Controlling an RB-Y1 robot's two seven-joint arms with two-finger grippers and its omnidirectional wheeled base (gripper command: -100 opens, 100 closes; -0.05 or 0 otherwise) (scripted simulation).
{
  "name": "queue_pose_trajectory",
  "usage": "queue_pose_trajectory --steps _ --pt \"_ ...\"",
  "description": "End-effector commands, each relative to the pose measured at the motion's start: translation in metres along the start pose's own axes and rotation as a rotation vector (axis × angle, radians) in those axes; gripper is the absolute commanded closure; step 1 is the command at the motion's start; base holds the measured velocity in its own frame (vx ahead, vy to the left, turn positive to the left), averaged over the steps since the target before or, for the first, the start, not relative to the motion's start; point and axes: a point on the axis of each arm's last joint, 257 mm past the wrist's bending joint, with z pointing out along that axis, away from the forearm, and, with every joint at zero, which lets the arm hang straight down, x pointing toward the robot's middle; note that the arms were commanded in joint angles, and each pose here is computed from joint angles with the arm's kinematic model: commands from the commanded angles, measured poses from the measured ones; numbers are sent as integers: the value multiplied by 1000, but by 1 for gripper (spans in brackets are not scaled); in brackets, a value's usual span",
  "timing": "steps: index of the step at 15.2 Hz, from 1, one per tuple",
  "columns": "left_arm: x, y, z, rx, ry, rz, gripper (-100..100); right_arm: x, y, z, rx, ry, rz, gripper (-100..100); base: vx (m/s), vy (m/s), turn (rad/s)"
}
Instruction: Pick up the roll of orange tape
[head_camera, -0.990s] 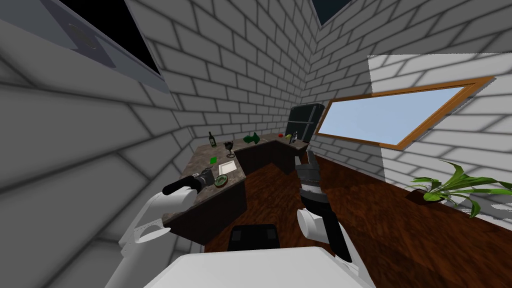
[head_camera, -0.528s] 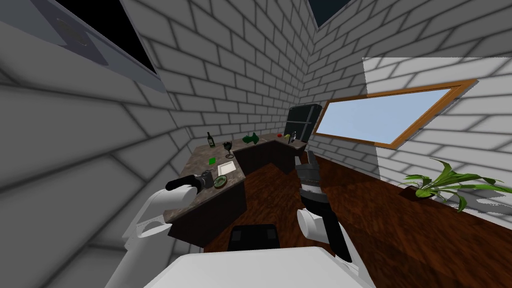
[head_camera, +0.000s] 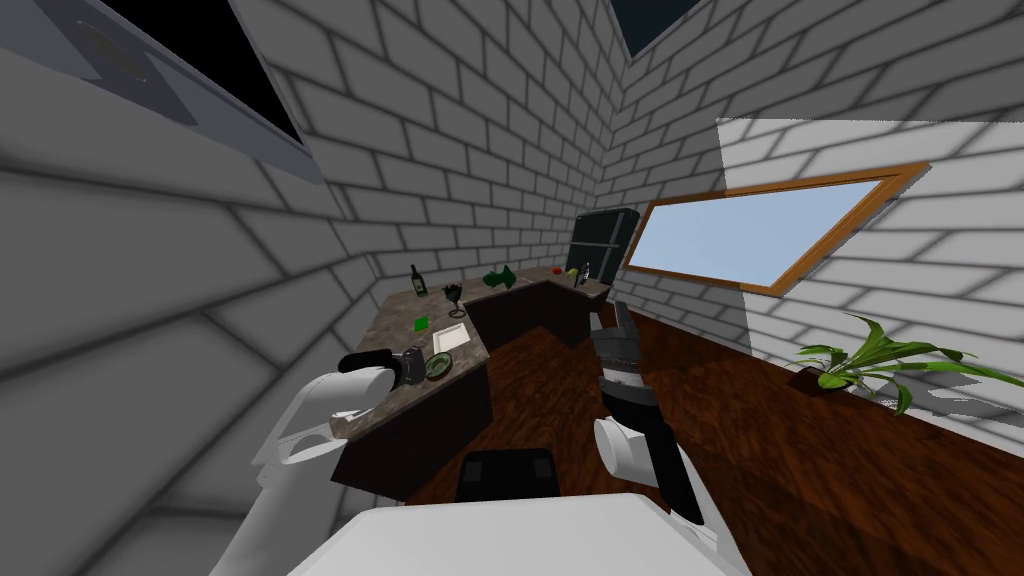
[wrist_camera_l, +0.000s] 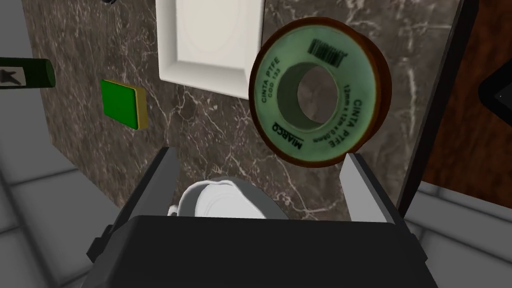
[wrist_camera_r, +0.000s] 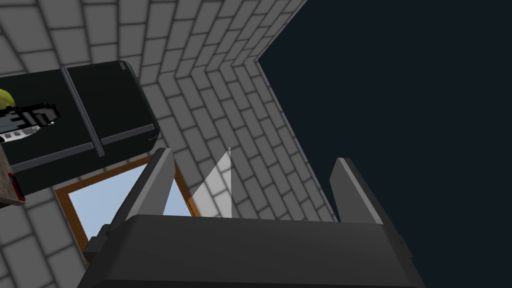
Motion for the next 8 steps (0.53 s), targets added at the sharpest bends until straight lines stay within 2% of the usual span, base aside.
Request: queue_pose_trajectory --steps 1,8 --pt "-4 5 1 -40 -15 -15 -100 0 0 0 0 0 0 0 13 -1 -36" --pt "-17 30 1 -165 -64 -42 -100 0 0 0 0 0 0 0 23 -1 -41"
